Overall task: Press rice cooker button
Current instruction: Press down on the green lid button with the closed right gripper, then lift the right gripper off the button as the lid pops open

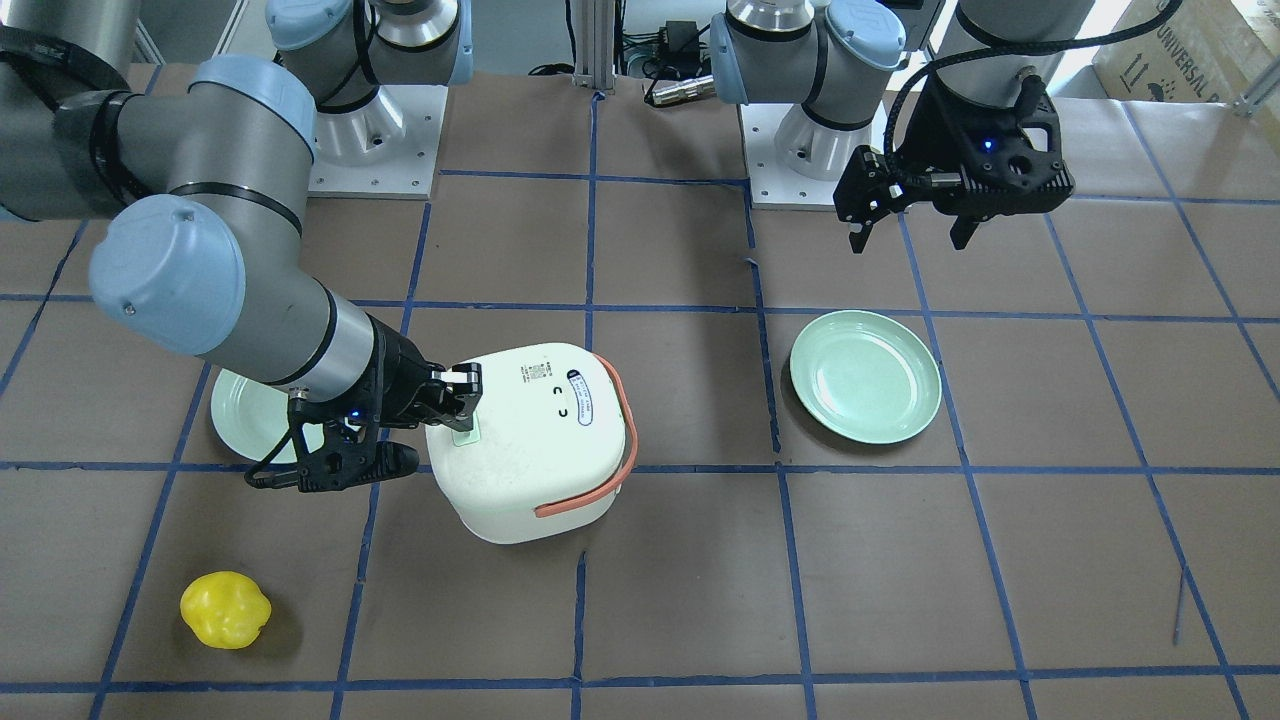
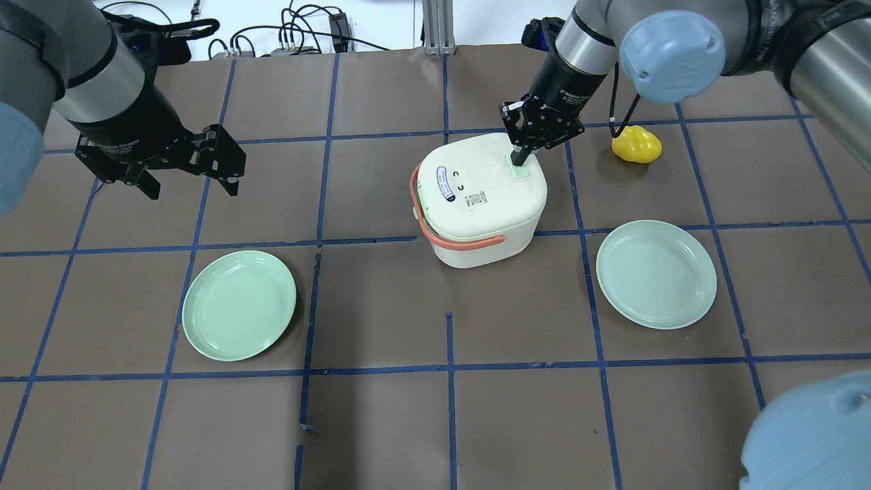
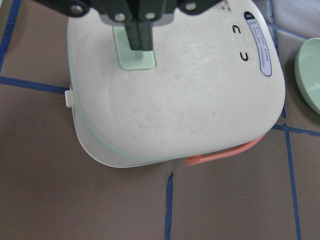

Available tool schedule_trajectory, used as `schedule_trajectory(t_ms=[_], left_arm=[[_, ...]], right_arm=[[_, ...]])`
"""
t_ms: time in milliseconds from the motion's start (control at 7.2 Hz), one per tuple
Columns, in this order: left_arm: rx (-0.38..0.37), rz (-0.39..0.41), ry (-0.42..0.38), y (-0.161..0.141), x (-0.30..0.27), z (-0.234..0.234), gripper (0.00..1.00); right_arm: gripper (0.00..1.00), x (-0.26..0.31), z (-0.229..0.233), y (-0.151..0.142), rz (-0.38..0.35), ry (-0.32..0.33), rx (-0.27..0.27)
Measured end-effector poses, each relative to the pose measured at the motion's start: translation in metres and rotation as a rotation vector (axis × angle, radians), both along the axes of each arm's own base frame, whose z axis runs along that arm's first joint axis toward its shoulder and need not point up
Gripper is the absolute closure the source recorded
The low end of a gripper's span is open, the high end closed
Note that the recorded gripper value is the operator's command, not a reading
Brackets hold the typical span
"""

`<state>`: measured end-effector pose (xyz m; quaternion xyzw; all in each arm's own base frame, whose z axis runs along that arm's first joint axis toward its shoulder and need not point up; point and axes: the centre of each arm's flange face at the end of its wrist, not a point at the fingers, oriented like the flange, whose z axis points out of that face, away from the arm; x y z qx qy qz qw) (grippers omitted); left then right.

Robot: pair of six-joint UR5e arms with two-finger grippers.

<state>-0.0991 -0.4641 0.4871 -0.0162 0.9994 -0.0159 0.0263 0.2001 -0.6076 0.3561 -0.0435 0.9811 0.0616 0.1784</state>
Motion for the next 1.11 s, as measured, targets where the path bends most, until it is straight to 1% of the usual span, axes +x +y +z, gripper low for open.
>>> schedule_trajectory(t_ms=[694,972,1111], left_arm=[[0.001,0.000,0.000,0.000,0.000,0.000,0.00],[0.001,0.000,0.000,0.000,0.000,0.000,0.00],[0.001,0.000,0.000,0.000,0.000,0.000,0.00]], right_arm=[[0.98,0.000,-0.005,-0.003,-0.001,0.001,-0.010],[0.96,0.000,0.008,0.000,-0.005,0.005,-0.016],[0.95,-0.001,0.022,0.007,-0.008,0.008,-0.017]])
